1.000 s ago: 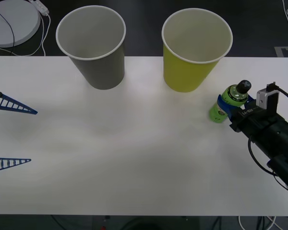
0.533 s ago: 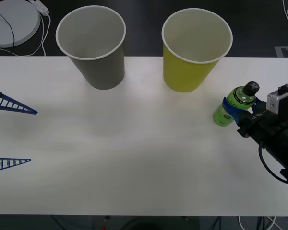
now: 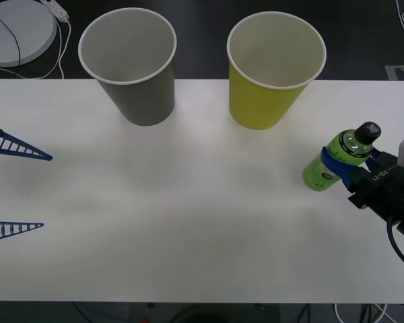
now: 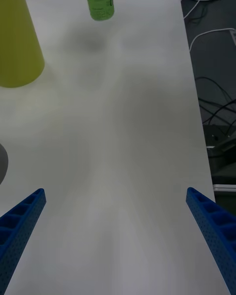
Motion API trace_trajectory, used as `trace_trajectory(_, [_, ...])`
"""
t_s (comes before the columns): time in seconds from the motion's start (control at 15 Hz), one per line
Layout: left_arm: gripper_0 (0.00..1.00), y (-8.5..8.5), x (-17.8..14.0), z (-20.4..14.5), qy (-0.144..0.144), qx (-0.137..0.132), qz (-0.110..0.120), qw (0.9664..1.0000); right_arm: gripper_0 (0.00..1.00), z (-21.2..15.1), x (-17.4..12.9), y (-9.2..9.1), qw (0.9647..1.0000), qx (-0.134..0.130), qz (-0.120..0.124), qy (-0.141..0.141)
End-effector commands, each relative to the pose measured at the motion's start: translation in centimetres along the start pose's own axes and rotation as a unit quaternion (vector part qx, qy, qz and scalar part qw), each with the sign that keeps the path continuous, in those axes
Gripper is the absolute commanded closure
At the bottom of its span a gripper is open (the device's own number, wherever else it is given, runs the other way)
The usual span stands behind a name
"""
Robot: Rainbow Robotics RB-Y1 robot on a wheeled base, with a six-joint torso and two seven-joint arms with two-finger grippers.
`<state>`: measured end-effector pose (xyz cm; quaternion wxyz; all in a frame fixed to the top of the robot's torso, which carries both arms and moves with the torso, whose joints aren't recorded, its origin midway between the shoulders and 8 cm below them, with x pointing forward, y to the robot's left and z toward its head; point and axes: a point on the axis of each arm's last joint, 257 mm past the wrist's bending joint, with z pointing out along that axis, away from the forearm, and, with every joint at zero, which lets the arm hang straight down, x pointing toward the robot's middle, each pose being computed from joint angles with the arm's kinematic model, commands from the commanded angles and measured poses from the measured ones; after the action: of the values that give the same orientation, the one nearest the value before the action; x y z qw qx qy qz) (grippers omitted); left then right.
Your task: Put the can into the green bin and the plastic bottle into the gray bin
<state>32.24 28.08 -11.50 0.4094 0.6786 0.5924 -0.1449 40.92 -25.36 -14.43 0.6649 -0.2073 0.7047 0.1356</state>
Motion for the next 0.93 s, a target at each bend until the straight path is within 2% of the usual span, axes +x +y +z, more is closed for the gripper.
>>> trace_trajectory(0.07, [0.0, 0.0, 0.0, 0.0, 0.0, 0.0, 0.0, 1.0, 1.0, -0.6, -0.1, 0.9, 0.9991, -0.031, 0.028, 0.006])
trace_trajectory(0.2, [0.0, 0.0, 0.0, 0.0, 0.0, 0.0, 0.0, 1.0, 1.0, -1.0, -0.3, 1.3, 0.9975, -0.051, 0.045, 0.016])
trace_trajectory(0.4, [0.0, 0.0, 0.0, 0.0, 0.0, 0.0, 0.0, 1.0, 1.0, -1.5, -1.0, 1.4, 0.9947, -0.074, 0.059, 0.04])
trace_trajectory(0.53, [0.0, 0.0, 0.0, 0.0, 0.0, 0.0, 0.0, 1.0, 1.0, -1.6, -1.9, 1.5, 0.9934, -0.077, 0.064, 0.055])
trace_trajectory(0.93, [0.0, 0.0, 0.0, 0.0, 0.0, 0.0, 0.0, 1.0, 1.0, -2.2, -4.4, 2.9, 0.9857, -0.092, 0.095, 0.104])
